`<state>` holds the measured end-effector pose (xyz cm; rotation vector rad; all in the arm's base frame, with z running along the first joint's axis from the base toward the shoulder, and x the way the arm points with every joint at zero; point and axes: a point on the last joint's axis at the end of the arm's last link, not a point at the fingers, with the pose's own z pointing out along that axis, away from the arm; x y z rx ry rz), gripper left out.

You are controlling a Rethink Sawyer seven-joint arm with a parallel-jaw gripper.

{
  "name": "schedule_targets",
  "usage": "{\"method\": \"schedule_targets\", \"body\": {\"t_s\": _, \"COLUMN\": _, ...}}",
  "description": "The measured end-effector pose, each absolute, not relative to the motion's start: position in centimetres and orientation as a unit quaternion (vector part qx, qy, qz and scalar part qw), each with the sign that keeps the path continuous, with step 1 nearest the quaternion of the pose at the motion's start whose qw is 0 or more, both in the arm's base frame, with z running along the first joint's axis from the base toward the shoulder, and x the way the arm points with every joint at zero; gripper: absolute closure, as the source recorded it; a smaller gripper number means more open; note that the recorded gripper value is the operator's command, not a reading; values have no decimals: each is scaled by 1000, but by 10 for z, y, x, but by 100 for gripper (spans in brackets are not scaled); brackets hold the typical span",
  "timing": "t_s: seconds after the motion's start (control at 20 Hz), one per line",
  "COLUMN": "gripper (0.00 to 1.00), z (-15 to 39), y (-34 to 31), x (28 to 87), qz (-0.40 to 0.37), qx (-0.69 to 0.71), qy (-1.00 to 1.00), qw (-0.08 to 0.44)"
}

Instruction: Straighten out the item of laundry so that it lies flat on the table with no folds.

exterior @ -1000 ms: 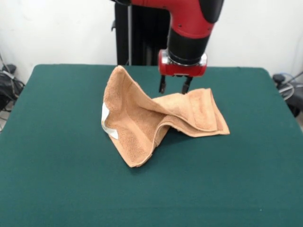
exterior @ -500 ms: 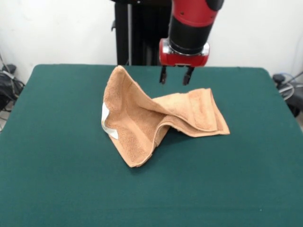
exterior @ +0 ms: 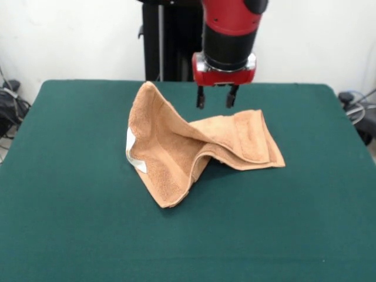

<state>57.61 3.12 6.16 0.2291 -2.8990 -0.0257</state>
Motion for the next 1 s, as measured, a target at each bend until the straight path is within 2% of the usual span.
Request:
{"method": "schedule_targets", "body": {"t_s": 0.6, "gripper": 0, "z": 51, "y": 7, "x": 581, "qz": -49, "qx": 174, "qy": -976, "qw": 119}}
{"method": "schedule_targets", "body": {"t_s": 1.0, "gripper": 0, "z": 62, "y": 18, "x": 589, "qz": -70, "qx": 220, "qy": -963, "qw": 136}}
